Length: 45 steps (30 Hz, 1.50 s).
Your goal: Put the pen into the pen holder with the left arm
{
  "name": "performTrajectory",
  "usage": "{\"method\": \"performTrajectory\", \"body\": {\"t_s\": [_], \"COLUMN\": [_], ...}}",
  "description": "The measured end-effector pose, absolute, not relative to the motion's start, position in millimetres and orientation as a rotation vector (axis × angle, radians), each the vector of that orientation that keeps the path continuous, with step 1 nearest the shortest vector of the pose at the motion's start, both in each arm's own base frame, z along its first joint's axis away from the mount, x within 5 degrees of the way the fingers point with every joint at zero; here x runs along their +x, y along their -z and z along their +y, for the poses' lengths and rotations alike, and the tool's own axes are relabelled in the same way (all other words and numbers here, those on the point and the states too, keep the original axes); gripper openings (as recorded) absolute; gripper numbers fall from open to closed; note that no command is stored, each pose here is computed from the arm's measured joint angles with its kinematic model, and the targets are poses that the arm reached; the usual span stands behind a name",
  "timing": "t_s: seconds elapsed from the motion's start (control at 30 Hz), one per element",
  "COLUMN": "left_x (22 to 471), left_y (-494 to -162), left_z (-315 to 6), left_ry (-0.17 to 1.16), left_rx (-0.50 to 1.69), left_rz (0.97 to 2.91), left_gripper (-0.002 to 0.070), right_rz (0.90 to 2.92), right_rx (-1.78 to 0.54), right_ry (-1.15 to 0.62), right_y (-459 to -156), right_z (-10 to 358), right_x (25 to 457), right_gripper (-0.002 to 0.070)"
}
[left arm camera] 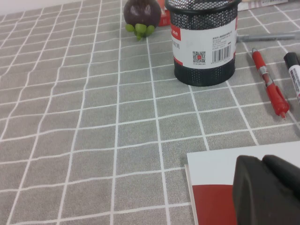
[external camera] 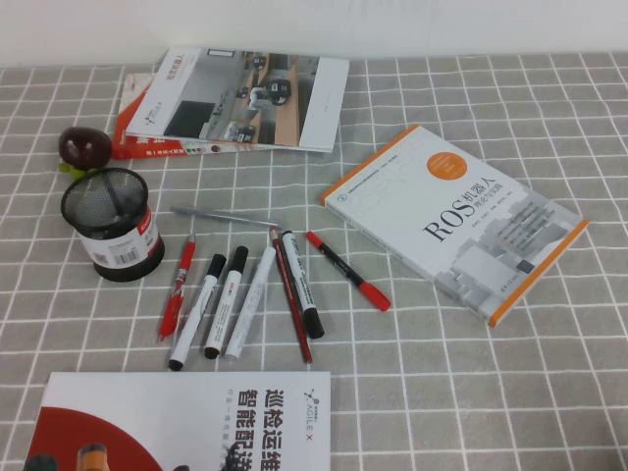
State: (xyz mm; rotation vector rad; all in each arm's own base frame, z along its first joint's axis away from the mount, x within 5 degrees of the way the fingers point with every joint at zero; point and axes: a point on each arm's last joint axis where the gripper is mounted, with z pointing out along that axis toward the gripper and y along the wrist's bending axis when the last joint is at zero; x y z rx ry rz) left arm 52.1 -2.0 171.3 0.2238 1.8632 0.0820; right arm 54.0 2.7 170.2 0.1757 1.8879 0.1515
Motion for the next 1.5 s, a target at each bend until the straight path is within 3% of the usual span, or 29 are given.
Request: {"method": "performTrajectory", "body": {"t_s": [1.4,1.5], "left_x": [52.2,52.8], "left_y": [-171.7,-174.2], "left_z": [-1.9,-3.1], "left_ry": [-0.077,-0.029], "left_rx": [0.214,0.171], "left_rz": [1.86,1.835], "left_gripper": [-0.0004,-0.0004], "right_rz": [1.888,1.888], "right_rx": [0.176,0.176], "right_ry": [-0.151,-0.151], "right_y": [-170.2,-170.2], "right_z": [2.7,2.7], "right_x": [54.0,54.0], "right_gripper": [-0.0015,-0.0015]}}
